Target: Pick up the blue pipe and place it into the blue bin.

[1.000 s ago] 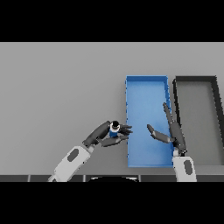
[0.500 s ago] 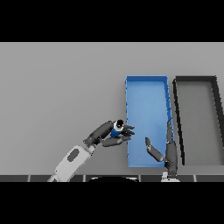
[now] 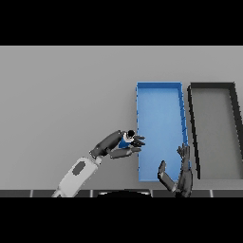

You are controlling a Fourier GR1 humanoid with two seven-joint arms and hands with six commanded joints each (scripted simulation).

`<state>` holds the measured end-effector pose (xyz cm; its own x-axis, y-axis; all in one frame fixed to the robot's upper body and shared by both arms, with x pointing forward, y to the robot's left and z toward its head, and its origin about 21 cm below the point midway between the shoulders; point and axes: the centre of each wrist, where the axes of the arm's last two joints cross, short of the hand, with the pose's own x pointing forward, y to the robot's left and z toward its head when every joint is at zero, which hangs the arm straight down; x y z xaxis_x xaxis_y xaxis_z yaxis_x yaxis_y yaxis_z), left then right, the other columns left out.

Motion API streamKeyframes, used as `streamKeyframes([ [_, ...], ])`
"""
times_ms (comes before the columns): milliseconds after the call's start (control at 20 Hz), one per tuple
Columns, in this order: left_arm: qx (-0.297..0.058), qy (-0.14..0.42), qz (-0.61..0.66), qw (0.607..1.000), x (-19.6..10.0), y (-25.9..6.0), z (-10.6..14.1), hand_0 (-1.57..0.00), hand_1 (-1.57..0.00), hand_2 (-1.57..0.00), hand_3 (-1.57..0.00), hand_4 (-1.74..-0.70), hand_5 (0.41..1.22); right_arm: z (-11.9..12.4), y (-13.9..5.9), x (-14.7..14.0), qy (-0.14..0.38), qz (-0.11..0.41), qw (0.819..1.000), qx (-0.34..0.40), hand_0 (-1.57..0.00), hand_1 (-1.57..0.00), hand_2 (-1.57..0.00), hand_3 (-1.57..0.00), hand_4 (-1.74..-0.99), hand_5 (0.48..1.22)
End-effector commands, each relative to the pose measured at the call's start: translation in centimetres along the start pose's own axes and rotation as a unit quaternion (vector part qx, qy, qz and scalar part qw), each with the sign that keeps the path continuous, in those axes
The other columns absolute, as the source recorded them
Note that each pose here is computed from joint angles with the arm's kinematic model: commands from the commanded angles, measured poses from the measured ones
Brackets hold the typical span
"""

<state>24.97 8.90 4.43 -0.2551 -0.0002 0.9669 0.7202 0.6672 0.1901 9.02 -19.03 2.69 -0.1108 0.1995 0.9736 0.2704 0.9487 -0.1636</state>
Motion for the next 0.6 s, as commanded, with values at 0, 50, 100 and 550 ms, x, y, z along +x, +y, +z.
streamKeyframes([
  [0, -0.003, 0.007, -0.003, 1.000, -0.1, 0.2, -0.1, -1.57, -1.57, -1.57, -1.57, -1.47, 1.221, -0.7, -0.3, 0.9, 0.002, 0.006, 1.000, 0.022, 0.00, -0.01, -0.02, 0.00, -1.163, 0.592],
  [50, -0.002, 0.009, -0.006, 1.000, -0.2, 0.3, 0.0, -1.57, -1.57, -1.57, -1.57, -1.47, 1.221, -1.1, -0.6, 1.7, -0.002, 0.012, 0.999, 0.047, 0.00, -0.01, -0.01, 0.00, -1.165, 0.589],
  [100, -0.005, 0.003, -0.004, 1.000, -0.3, 0.1, 0.3, -1.57, -1.57, -1.57, -1.57, -1.47, 1.221, -1.3, -0.8, 2.8, -0.005, 0.010, 0.997, 0.073, 0.00, 0.00, -0.01, 0.00, -1.171, 0.579],
  [550, -0.009, 0.002, -0.015, 1.000, -0.1, -0.2, 0.0, -1.57, -1.57, -1.57, -1.57, -1.47, 1.221, -5.1, 2.8, 7.8, -0.045, 0.061, 0.965, 0.253, 0.00, 0.00, 0.00, 0.00, -1.249, 0.524],
])
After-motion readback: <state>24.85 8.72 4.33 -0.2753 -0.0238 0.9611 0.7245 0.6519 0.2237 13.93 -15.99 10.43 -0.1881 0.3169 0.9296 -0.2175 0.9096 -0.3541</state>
